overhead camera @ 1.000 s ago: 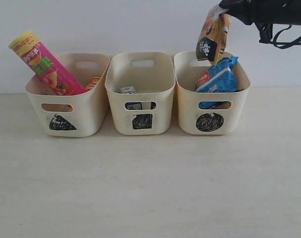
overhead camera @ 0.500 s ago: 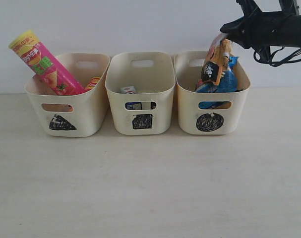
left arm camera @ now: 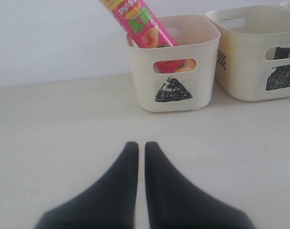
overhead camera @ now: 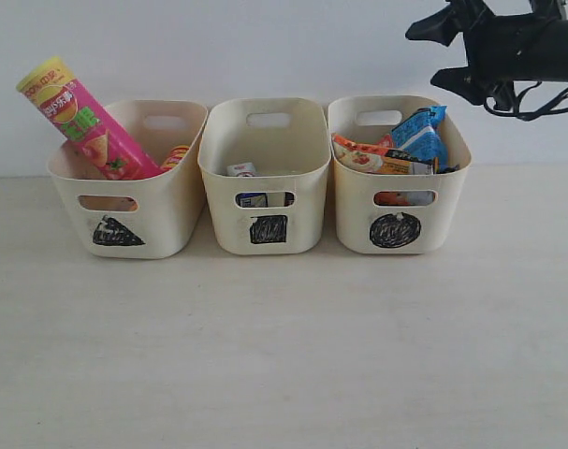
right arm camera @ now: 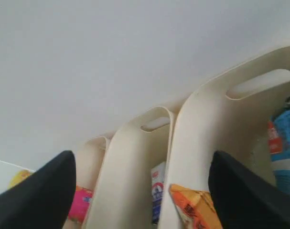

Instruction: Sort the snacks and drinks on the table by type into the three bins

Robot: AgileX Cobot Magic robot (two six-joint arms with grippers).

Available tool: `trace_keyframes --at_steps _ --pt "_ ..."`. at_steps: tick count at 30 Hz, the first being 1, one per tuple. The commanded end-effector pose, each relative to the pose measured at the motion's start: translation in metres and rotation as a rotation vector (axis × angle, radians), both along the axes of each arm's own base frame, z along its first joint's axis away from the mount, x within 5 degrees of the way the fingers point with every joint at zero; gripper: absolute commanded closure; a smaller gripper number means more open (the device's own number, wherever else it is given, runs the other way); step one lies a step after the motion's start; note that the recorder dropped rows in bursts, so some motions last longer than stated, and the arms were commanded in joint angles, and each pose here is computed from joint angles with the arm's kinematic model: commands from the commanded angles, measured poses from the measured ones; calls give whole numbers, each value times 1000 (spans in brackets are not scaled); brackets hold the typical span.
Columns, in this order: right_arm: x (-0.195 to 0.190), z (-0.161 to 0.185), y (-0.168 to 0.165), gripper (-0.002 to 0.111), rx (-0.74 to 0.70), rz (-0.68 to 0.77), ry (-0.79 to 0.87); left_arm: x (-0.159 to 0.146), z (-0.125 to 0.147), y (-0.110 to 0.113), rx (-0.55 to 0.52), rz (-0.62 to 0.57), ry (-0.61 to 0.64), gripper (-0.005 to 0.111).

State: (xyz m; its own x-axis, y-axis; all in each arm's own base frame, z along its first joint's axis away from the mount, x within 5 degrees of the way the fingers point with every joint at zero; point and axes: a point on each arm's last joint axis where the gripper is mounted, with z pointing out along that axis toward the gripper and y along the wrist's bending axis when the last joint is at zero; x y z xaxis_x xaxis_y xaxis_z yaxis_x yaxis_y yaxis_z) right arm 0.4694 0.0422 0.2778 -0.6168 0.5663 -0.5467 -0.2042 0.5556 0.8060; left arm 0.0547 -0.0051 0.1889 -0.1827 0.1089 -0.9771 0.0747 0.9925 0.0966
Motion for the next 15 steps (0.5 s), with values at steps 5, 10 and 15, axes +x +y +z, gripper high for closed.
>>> trace_keyframes --at_steps 5,10,15 --pt "-20 23 -22 67 -336 27 -23 0 -1 0 7 0 -2 102" --pt "-37 36 -33 108 -648 86 -51 0 -1 0 7 0 -2 102" --pt "-48 34 -49 107 -871 72 68 0 -1 0 7 0 -2 102"
